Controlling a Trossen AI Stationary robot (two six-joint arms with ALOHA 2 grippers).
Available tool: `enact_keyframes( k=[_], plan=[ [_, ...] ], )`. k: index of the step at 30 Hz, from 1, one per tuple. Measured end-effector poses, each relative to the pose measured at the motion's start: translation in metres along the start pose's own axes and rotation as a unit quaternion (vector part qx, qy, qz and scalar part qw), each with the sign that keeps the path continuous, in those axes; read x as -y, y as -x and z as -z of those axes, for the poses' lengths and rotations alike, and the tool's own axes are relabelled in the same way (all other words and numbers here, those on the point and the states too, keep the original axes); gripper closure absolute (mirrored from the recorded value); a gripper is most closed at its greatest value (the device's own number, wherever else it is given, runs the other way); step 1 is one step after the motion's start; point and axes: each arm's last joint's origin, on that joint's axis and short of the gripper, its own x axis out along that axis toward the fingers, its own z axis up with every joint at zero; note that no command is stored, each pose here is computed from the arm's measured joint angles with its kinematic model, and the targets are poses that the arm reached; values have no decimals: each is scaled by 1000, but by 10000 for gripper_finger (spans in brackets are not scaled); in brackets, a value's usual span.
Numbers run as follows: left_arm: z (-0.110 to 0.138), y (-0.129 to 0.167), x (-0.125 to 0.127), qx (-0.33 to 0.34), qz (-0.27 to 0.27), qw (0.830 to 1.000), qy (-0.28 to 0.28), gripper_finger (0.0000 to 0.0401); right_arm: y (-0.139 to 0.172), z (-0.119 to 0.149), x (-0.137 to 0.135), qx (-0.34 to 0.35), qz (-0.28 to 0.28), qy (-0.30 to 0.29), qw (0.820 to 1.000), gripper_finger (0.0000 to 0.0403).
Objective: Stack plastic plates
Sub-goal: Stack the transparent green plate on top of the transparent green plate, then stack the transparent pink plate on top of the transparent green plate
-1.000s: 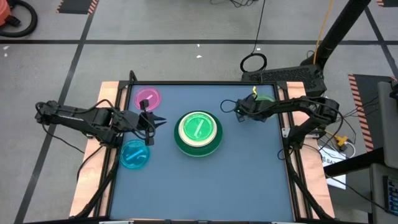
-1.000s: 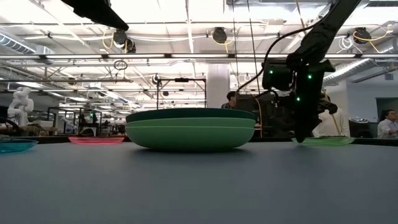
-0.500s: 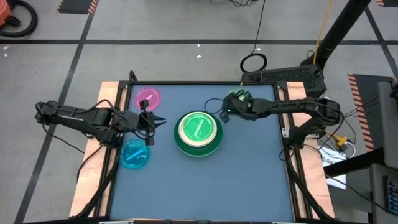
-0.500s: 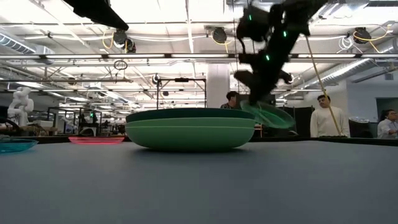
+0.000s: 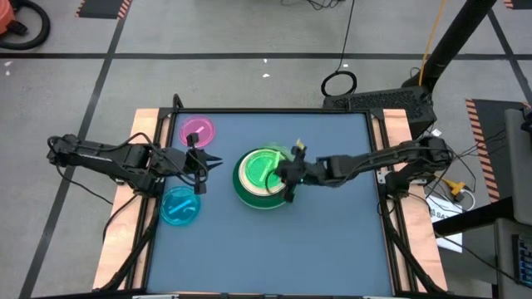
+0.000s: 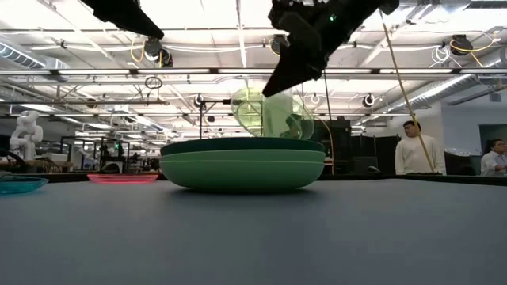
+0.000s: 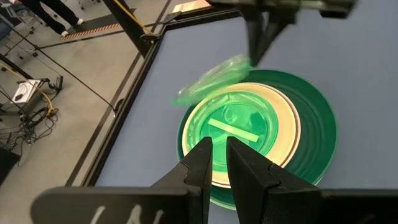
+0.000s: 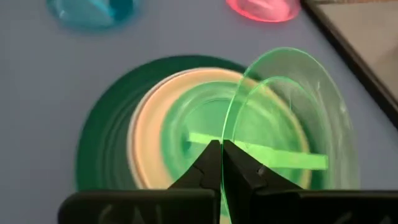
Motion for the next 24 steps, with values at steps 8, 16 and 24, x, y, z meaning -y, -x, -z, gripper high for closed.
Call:
enact_keyframes(
  k=[8, 16, 24],
  plan=[
    [0, 0, 0, 0, 0, 1000, -4, 345, -28, 17, -31, -12, -22, 59, 998, 395],
    [0, 0, 0, 0, 0, 1000, -4, 345, -54, 32, -40, -31, -21, 66, 997, 364],
    [0, 0, 0, 0, 0, 1000, 1, 345, -56, 32, -40, -28, -21, 64, 997, 306]
  ],
)
